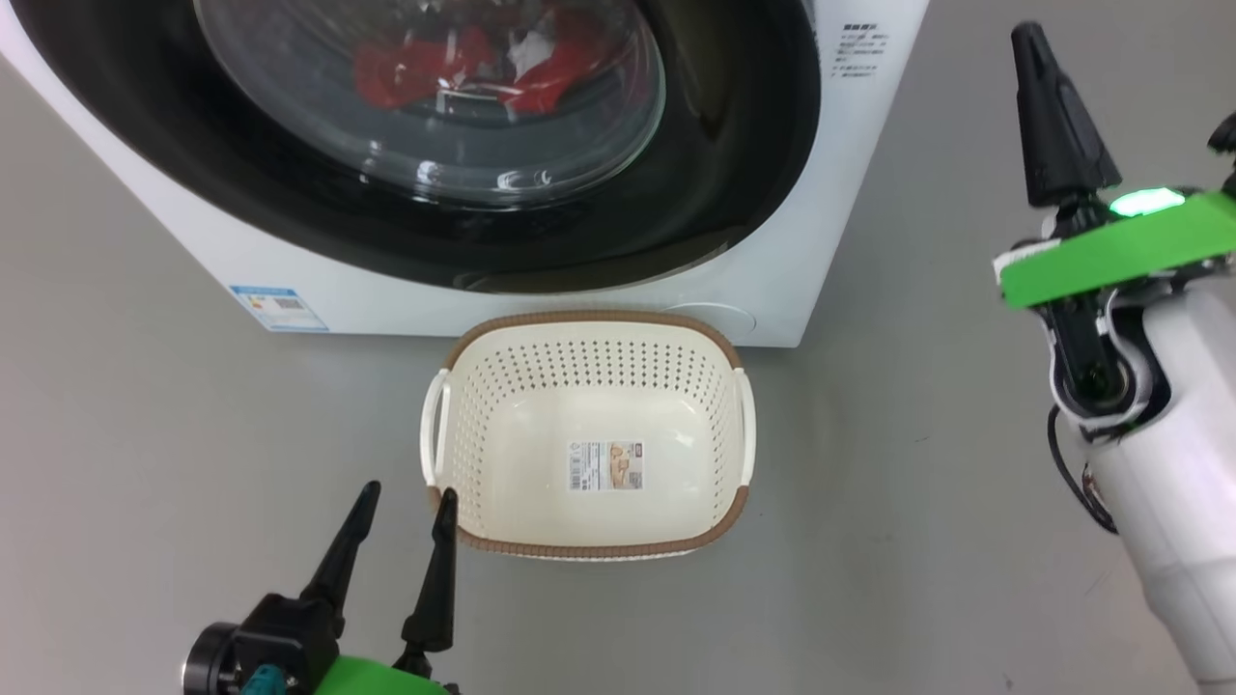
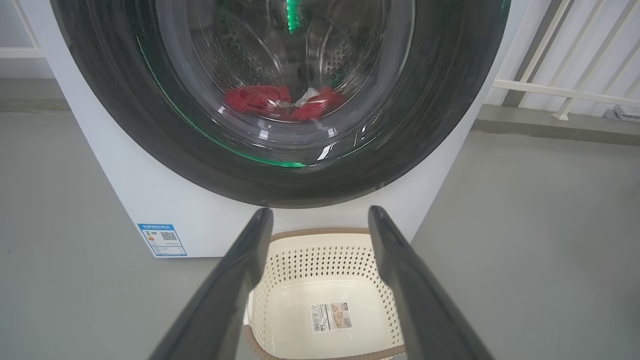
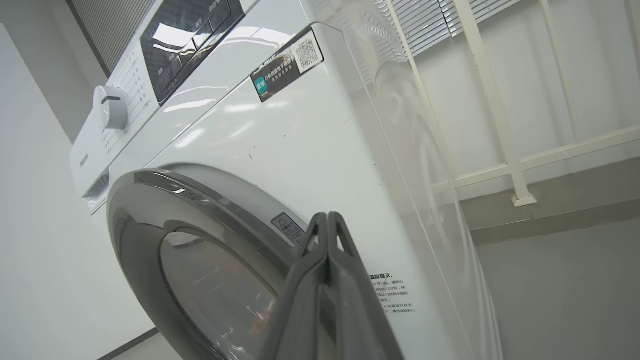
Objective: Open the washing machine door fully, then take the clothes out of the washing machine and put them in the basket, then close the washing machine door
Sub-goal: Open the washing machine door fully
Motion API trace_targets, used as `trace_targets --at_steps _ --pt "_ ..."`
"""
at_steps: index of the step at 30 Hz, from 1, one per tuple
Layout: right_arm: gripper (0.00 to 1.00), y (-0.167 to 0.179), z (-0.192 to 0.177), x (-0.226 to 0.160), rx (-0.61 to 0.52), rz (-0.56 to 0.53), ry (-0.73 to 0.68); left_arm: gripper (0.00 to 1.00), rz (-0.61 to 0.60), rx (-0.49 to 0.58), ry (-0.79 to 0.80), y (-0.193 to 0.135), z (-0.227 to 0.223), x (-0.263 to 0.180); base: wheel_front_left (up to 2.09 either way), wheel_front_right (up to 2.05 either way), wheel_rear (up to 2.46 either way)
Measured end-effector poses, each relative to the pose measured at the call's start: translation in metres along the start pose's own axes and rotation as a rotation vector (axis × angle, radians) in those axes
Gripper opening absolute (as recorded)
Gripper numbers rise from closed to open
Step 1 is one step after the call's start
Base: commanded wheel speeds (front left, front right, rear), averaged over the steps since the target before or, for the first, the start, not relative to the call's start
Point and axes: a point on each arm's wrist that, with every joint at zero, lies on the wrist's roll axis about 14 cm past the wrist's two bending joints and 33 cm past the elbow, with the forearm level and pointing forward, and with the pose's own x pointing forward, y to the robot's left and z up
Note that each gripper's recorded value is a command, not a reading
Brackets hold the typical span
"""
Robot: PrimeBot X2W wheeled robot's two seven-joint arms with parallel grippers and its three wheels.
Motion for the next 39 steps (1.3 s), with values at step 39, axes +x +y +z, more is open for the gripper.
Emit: trace_targets --at_steps 39 --pt "0.0 0.027 -0.078 0.083 0.59 0.165 0.56 1.0 0.033 -0.013 0.069 0.015 -0.025 0.03 0.0 0.0 0.0"
